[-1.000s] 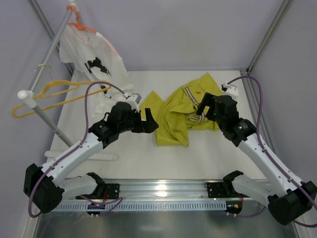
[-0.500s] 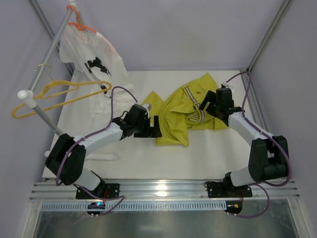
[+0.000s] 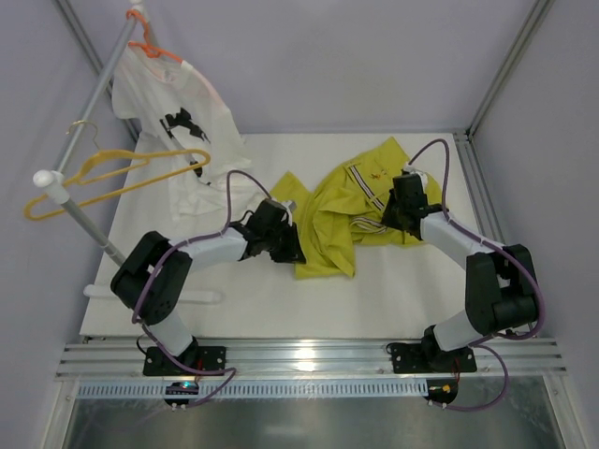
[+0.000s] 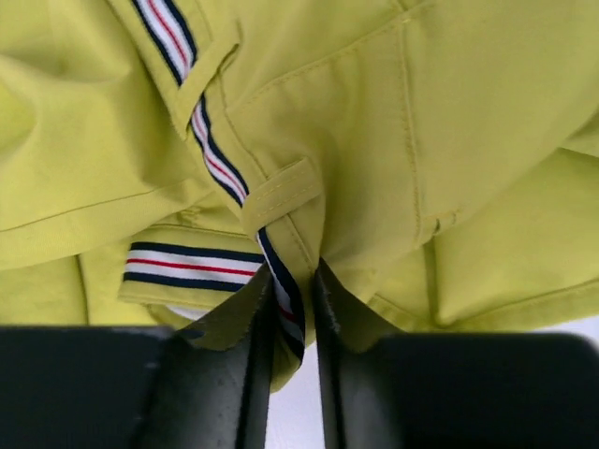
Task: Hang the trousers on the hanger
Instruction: Fold the trousers
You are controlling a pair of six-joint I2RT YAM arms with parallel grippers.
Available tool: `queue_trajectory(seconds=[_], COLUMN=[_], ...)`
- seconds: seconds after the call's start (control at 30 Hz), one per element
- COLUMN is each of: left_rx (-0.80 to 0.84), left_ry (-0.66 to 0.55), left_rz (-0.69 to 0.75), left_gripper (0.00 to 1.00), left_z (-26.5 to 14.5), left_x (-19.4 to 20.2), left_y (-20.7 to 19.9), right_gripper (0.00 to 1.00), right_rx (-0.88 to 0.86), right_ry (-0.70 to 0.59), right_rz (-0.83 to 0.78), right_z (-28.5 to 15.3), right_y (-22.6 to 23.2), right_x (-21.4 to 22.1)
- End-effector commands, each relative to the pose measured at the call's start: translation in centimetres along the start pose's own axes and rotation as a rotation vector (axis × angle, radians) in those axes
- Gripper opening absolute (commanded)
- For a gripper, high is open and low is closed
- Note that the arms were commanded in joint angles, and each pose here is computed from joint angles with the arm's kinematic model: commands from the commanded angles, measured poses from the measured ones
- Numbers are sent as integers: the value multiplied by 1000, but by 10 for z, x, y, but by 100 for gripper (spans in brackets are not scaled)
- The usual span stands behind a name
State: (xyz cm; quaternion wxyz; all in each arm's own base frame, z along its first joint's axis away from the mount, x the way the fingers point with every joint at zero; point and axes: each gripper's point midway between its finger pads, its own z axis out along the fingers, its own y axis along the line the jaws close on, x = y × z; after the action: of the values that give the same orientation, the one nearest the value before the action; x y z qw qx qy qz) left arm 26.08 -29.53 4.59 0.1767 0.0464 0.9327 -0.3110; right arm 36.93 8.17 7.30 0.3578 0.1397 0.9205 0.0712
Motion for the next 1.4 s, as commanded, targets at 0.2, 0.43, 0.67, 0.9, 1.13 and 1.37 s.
queue_trajectory(seconds=[0.2,0.43,0.67,0.9,1.13,1.37], left_rx=[-37,-233,-398,-310,-231,-229], left_ry=[-50,-116,-149,-178,-199,-188], left_rz=[33,61,50,39,36,35], left_gripper=[0,0,0,0,0,0], left_z=[-22,-60,-88,-101,-101,-95], left_x=[-22,-30,-21,-9,-6,-3], left_y=[-12,14,45,36,26,29], right_gripper=[4,4,6,50,65,67], right_rx=[388,622,685,307,-36,59], right_ry=[-109,-202,-166,-125,-183,-108], right_rz=[-8,102,141,97,165,-107], right_z=[-51,-125,-144,-152,-136,-40], right_y=[-64,-123,-149,-86,6,45], right_x=[-41,-54,-38,-49,-68,-62])
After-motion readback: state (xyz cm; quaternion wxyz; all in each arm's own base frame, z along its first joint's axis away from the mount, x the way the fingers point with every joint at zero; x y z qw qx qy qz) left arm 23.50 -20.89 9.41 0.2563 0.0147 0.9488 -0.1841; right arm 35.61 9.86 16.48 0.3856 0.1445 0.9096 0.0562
